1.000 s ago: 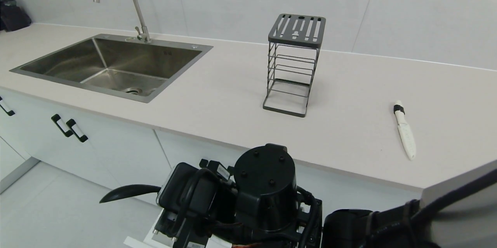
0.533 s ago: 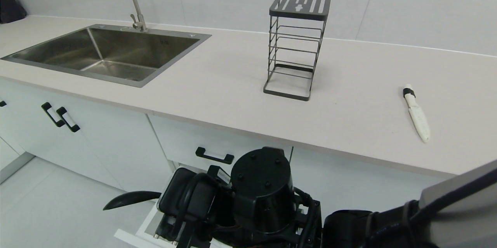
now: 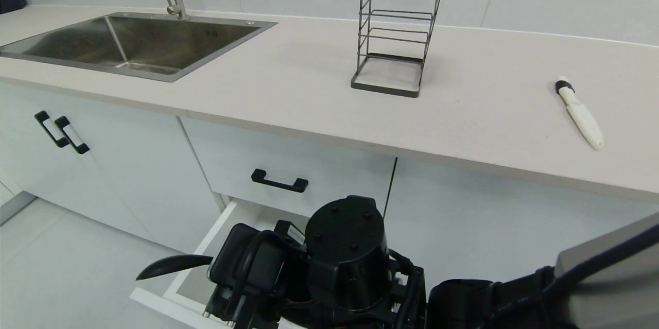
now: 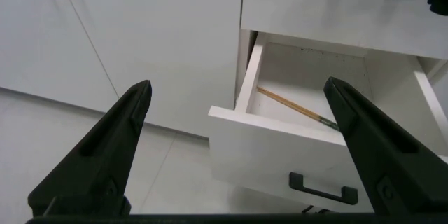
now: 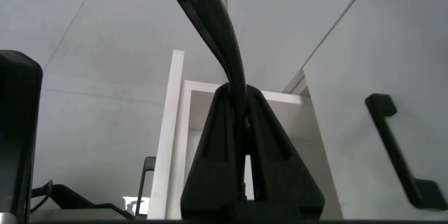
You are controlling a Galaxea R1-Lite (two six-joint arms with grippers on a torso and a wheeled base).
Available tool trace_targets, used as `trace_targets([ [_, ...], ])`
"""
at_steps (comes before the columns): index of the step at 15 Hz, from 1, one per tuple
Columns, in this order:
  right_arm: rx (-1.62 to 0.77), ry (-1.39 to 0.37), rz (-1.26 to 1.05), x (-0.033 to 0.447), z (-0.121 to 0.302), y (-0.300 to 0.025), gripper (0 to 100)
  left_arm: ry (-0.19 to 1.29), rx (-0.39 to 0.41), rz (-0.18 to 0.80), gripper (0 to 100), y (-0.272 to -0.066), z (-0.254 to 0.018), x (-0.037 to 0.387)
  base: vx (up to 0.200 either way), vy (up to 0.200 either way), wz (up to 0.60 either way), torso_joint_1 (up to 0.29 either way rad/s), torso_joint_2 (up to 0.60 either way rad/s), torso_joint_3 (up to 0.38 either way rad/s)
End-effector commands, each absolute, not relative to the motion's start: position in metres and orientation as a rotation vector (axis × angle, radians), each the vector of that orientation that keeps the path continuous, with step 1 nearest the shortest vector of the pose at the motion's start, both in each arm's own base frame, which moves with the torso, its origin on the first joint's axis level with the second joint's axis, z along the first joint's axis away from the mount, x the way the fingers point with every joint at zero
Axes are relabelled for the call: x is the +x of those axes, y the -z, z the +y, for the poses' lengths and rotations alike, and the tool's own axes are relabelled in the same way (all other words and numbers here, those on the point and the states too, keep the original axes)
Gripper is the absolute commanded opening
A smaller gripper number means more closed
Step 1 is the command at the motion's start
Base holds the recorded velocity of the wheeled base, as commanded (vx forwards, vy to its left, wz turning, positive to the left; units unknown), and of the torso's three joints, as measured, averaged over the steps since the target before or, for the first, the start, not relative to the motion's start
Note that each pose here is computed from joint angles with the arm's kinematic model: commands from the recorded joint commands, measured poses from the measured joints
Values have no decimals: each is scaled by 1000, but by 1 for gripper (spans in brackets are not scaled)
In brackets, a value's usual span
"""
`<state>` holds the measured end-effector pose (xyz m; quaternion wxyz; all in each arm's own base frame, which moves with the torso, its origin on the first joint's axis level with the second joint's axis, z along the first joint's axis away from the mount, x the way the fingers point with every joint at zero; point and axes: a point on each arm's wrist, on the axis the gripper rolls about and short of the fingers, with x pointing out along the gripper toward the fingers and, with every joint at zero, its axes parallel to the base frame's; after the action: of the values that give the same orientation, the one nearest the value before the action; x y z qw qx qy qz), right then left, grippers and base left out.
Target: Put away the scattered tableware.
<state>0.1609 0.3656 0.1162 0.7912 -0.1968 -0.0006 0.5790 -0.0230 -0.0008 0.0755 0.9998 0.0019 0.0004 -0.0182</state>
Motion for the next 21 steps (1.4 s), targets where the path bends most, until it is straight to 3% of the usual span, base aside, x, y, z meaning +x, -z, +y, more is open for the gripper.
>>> trace_targets([
  [1,-425,-1252,3,160,366,-115,0,35,3,3,100,-75,-1,-23,0,0,0,-144,461,305],
  [6,-434,-1252,14,160,366,-114,0,37,5,1,100,-76,-1,-23,0,0,0,-108,365,255],
  [17,-470,-1279,67,161,361,-108,0,35,3,3,100,-75,-1,-23,0,0,0,-4,15,9],
  [21,-460,-1234,80,170,350,-120,0,35,3,3,100,-75,-1,-23,0,0,0,0,0,0],
])
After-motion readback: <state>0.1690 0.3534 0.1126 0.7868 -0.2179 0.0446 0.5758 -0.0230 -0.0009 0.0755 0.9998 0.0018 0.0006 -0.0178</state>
